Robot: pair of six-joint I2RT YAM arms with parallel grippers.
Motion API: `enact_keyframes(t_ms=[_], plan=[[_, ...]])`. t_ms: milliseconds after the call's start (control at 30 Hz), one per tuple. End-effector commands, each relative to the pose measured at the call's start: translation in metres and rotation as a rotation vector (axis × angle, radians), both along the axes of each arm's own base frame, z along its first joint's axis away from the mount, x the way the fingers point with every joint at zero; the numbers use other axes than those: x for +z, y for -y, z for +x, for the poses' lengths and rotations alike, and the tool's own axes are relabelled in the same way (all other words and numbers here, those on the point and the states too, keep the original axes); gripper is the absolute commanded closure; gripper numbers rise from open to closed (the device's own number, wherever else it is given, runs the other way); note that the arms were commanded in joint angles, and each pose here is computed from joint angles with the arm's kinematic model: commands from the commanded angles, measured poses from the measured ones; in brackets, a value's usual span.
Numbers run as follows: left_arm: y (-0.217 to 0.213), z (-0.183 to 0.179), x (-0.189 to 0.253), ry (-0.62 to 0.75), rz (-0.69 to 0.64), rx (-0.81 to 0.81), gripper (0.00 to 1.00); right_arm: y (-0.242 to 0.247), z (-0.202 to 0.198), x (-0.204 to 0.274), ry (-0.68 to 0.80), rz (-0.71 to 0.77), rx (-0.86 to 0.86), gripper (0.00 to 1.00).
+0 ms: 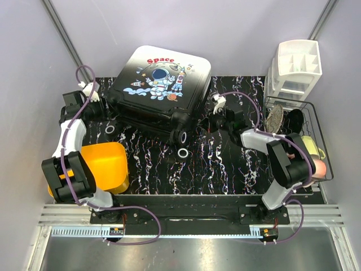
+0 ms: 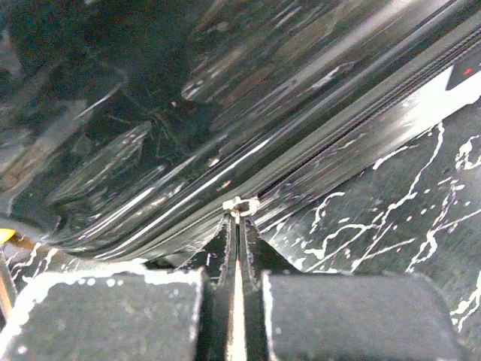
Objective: Open, take out, and arrange the luggage
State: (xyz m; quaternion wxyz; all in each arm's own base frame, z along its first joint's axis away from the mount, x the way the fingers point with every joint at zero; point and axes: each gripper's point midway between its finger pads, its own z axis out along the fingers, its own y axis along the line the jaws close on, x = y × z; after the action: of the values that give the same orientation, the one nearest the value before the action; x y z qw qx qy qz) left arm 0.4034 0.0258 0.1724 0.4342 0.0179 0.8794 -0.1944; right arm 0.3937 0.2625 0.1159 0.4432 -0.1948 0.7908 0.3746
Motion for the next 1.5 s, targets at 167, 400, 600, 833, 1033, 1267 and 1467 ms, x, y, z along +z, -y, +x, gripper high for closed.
enact_keyframes(t_ms=[167,400,600,833,1033,1267,1467], plan=[[0.026,-0.035,-0.019,-0.195,-0.265,0.174,1.0,-0.032,-0.068,0.037,0.082,0.074,0.001,1.0],[0.031,-0.041,-0.017,-0.185,-0.336,0.233,1.0,-0.067,-0.094,0.037,0.038,0.121,-0.046,1.0],[0.041,-0.056,-0.026,-0.223,-0.403,0.264,1.0,-0.076,-0.058,0.075,0.101,0.176,-0.172,1.0],[0.056,-0.074,-0.033,-0.297,-0.513,0.29,1.0,-0.069,0.004,0.109,0.237,0.186,-0.228,1.0],[0.052,-0.067,-0.028,-0.305,-0.546,0.345,1.0,-0.047,0.031,0.107,0.256,0.161,-0.23,1.0],[0.062,-0.068,-0.031,-0.334,-0.56,0.389,1.0,-0.082,-0.076,0.058,0.091,0.176,-0.075,1.0],[0.074,-0.076,-0.045,-0.385,-0.571,0.398,1.0,-0.102,-0.073,0.063,0.213,0.128,-0.17,1.0]])
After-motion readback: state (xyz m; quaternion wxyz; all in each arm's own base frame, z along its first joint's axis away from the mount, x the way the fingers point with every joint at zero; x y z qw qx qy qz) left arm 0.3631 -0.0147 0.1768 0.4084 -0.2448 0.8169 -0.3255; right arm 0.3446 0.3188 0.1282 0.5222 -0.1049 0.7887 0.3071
